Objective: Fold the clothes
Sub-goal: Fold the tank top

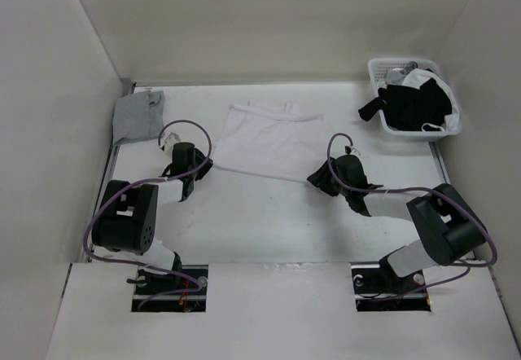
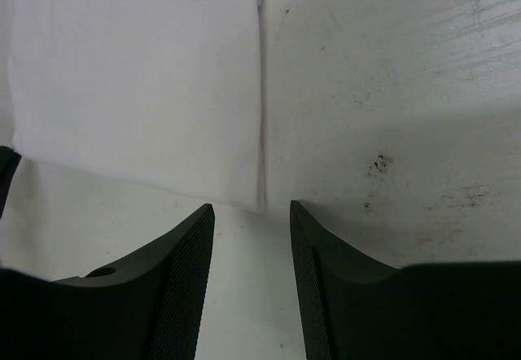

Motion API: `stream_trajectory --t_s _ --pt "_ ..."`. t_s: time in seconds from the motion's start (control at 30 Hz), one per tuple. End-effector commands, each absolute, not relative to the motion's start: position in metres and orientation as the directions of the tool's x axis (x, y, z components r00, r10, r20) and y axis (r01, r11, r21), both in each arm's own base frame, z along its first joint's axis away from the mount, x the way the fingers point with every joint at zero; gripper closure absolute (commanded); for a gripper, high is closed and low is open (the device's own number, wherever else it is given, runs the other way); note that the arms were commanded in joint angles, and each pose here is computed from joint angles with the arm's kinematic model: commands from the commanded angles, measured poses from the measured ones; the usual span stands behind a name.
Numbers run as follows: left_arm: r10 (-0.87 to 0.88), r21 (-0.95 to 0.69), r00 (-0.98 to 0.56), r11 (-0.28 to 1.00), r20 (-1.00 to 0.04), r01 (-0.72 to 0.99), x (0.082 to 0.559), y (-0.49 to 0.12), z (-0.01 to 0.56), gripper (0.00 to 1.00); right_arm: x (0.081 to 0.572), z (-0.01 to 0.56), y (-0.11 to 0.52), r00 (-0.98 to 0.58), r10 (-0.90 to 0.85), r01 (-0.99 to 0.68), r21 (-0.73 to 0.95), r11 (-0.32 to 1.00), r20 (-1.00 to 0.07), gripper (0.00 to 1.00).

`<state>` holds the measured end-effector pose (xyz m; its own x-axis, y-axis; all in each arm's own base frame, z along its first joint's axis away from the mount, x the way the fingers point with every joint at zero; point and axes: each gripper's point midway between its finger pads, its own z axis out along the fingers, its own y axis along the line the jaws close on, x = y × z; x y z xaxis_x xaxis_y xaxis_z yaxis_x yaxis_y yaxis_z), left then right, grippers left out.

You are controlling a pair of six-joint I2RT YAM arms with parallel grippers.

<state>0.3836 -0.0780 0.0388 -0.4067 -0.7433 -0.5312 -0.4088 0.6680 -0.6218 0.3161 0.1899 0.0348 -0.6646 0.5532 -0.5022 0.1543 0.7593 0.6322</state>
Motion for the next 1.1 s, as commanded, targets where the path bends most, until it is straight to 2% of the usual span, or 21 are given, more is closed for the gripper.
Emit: stream_trajectory --t_s 0.0,0.1,0.2,0.27,0.3,0.37,0.7,0.8,1.07 --pt "-0.756 -0.645 -0.387 0.653 -0.527 -0.398 0.385 -0.078 0.040 0.76 0.322 0.045 0.197 -0.641 0.579 0.132 0.671 0.729 -0.503 0.53" --pt "-0.757 -0.638 -0.391 0.653 -0.525 -0.408 0.384 -0.077 0.035 0.63 0.323 0.045 0.197 -0.641 0.579 0.132 0.671 0.729 -0.503 0.52" --pt "-0.757 -0.638 -0.400 0.652 -0.518 -0.409 0.389 -0.080 0.032 0.62 0.324 0.045 0.198 -0.642 0.578 0.132 0.670 0.730 -0.504 0.52" --pt "-0.755 -0.637 -0.405 0.654 -0.516 -0.408 0.391 -0.082 0.030 0.66 0.324 0.044 0.198 -0.642 0.578 0.133 0.668 0.732 -0.505 0.52" --pt "-0.756 -0.640 -0.406 0.653 -0.514 -0.405 0.392 -0.084 0.030 0.73 0.324 0.044 0.197 -0.641 0.578 0.135 0.667 0.733 -0.505 0.52" --pt "-0.758 -0.639 -0.405 0.650 -0.510 -0.411 0.391 -0.083 0.029 0.80 0.322 0.043 0.196 -0.641 0.580 0.138 0.668 0.732 -0.503 0.53" --pt "-0.758 -0.638 -0.403 0.651 -0.513 -0.411 0.387 -0.080 0.031 0.92 0.317 0.034 0.194 -0.656 0.576 0.162 0.655 0.738 -0.487 0.52" --pt "-0.757 -0.643 -0.395 0.652 -0.520 -0.403 0.387 -0.080 0.035 0.94 0.318 0.029 0.199 -0.669 0.577 0.170 0.659 0.732 -0.468 0.58" --pt "-0.762 -0.662 -0.376 0.646 -0.527 -0.381 0.386 -0.079 0.047 0.99 0.331 0.030 0.211 -0.671 0.591 0.162 0.689 0.706 -0.448 0.85"
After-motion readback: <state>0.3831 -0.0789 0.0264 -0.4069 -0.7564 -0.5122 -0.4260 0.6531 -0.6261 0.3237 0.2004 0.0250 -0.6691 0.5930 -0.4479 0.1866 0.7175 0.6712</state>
